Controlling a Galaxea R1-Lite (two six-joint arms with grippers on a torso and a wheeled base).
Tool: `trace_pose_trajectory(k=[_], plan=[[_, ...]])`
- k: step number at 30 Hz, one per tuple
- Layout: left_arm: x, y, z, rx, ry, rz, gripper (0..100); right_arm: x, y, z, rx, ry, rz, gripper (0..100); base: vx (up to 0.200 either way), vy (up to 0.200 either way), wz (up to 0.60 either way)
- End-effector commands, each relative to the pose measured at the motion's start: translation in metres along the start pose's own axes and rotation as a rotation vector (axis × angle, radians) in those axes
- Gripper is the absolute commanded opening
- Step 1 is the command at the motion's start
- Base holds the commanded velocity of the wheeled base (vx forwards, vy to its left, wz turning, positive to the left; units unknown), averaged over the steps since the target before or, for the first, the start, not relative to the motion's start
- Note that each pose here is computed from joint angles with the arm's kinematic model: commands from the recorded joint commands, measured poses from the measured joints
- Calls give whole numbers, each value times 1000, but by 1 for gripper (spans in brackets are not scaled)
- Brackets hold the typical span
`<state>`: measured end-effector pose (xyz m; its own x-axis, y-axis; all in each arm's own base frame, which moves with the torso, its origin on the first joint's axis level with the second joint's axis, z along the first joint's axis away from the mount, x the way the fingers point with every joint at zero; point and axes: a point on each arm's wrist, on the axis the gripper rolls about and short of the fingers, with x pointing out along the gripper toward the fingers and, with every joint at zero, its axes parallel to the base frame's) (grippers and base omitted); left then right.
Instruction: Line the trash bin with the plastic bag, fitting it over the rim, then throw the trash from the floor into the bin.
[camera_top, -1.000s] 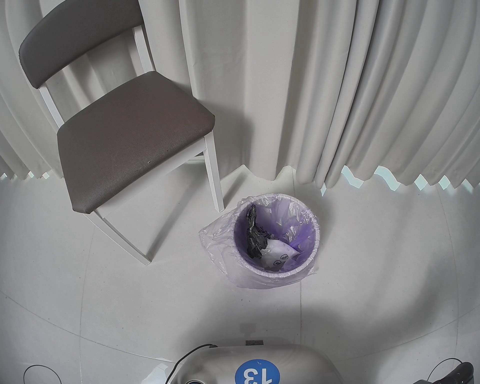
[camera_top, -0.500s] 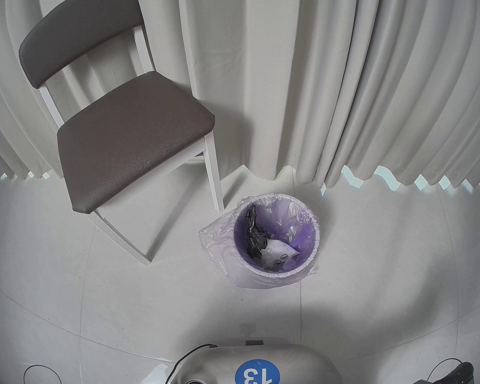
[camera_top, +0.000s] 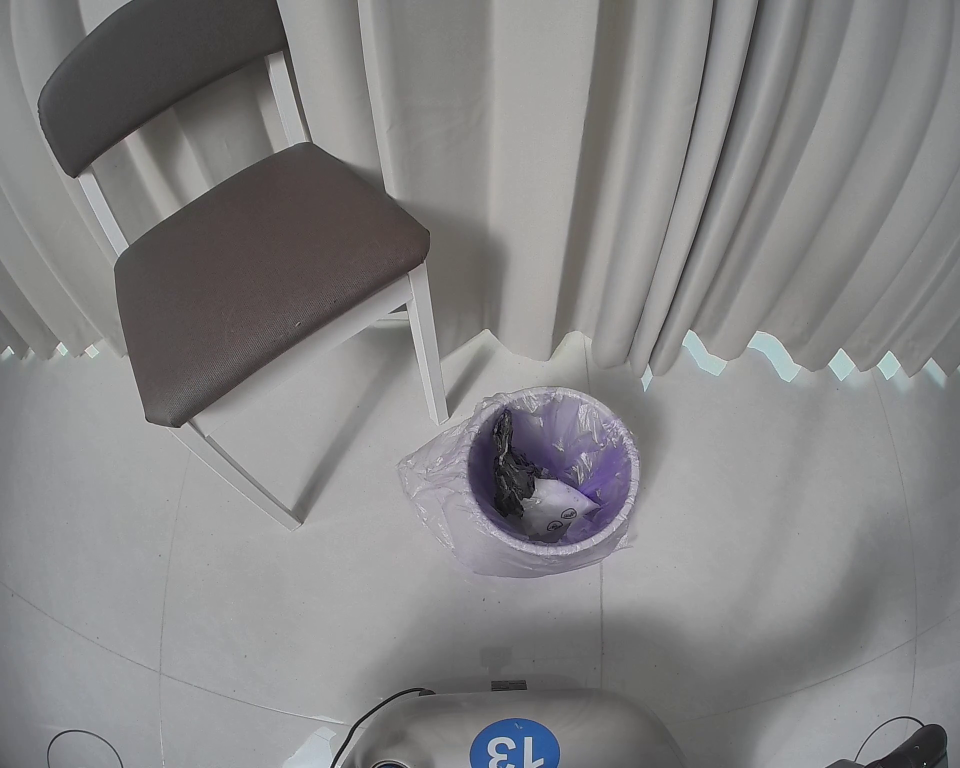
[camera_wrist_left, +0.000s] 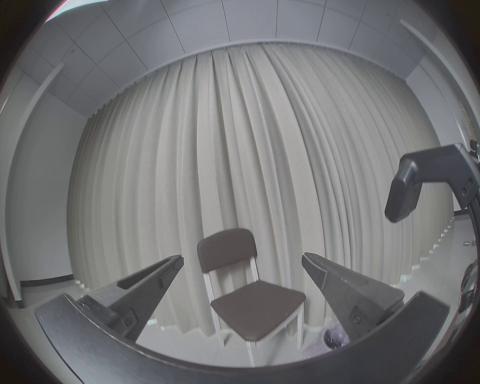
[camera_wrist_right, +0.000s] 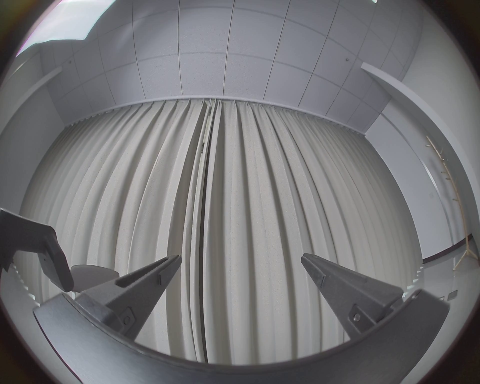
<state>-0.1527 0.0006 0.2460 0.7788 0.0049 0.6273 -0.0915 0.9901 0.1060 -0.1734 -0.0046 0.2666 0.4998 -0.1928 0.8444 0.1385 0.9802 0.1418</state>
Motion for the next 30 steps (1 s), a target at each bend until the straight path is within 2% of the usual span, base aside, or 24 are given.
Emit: trace_pose_trajectory(k=[1,3,6,9,13,15,21,27,30], plan=[[21,-11,-70,-6,39,-33,100,-6,3,-78,-15,53,23,100,0,0,0],[24,-16,-101,-7,77,-58,100,-17,3,-116,-25,122,63,100,0,0,0],[21,-22,-139,-30,140,-92,100,-35,3,-157,-37,233,109,100,0,0,0],[15,-26,-167,-95,199,-96,100,-42,2,-170,-24,304,114,100,0,0,0],[13,-27,-176,-180,273,-91,100,-45,2,-179,5,393,114,100,0,0,0],[12,-27,-179,-204,310,-87,100,-49,2,-187,-4,478,113,100,0,0,0],[6,-29,-194,-190,466,-66,100,-56,1,-199,-26,616,115,100,0,0,0],[3,-29,-200,-182,530,-39,100,-61,0,-205,-41,687,112,100,0,0,0],[-1,-30,-206,-180,607,-35,100,-63,0,-208,-47,725,116,100,0,0,0]])
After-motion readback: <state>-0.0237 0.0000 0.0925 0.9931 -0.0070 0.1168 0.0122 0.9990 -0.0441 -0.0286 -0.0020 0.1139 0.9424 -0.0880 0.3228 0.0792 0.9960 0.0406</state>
